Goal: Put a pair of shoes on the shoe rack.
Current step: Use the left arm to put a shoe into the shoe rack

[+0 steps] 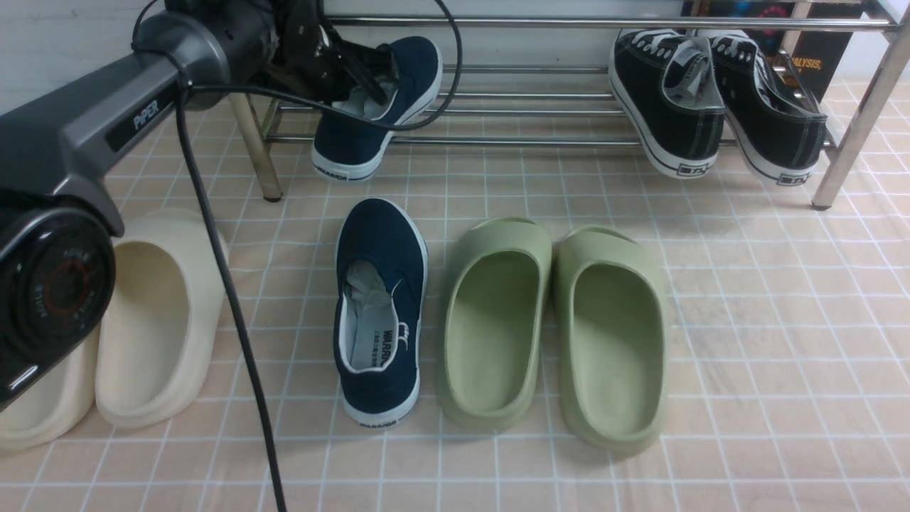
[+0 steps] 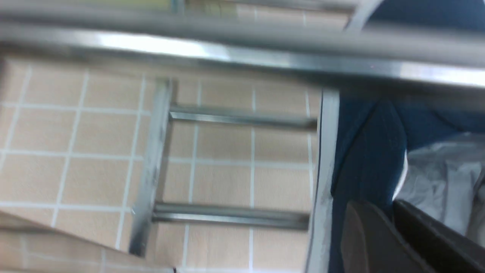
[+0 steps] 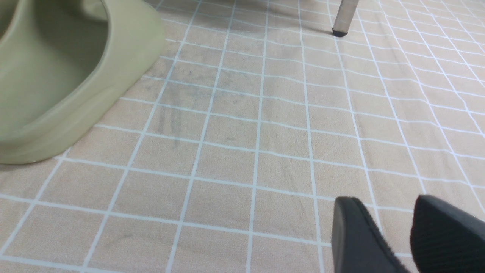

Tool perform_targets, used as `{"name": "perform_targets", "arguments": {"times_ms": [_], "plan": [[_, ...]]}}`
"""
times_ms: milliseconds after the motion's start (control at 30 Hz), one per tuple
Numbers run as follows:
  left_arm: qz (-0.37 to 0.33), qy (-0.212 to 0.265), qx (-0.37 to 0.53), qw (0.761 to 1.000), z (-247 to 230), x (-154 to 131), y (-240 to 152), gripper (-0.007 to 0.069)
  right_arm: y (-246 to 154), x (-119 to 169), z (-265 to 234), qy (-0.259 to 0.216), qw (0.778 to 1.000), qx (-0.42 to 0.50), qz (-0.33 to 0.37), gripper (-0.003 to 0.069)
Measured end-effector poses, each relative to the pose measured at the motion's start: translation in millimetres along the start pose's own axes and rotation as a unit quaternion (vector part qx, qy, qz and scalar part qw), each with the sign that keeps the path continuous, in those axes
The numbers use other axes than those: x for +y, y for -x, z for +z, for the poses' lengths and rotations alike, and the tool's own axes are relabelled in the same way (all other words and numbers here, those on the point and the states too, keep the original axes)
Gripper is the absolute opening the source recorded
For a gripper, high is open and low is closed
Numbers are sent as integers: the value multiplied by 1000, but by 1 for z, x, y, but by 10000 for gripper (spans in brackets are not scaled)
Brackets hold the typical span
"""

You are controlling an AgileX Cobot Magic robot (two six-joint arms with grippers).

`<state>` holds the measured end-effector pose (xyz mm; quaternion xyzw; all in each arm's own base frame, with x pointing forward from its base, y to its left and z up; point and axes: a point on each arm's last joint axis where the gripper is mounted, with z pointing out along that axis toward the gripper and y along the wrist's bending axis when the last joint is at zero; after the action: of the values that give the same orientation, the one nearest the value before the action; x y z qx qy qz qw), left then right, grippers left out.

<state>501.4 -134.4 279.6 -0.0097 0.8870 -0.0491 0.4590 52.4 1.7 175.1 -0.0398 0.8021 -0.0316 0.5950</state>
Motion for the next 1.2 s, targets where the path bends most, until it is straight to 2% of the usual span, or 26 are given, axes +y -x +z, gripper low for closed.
{"name": "perform_targets", "arguments": {"times_ms": [333, 700, 800, 867, 900, 933, 1067, 1200], "plan": [[-55, 22, -54, 997, 12, 5, 3, 47, 0, 0, 0, 0, 1000, 0, 0, 237], [-55, 31, -42, 997, 29, 8, -9, 61, 0, 0, 0, 0, 1000, 0, 0, 237], [-53, 32, -42, 997, 29, 8, -9, 92, 0, 0, 0, 0, 1000, 0, 0, 237], [-52, 36, -39, 997, 29, 9, -10, 185, 0, 0, 0, 0, 1000, 0, 0, 237], [-52, 38, -38, 997, 29, 9, -10, 193, 0, 0, 0, 0, 1000, 0, 0, 237], [-50, 43, -34, 997, 29, 10, -11, 265, 0, 0, 0, 0, 1000, 0, 0, 237], [-50, 56, -23, 997, 24, 11, -11, 384, 0, 0, 0, 0, 1000, 0, 0, 239], [-38, 72, -15, 997, 5, 14, 0, 410, 0, 0, 0, 0, 1000, 0, 0, 240]]}}
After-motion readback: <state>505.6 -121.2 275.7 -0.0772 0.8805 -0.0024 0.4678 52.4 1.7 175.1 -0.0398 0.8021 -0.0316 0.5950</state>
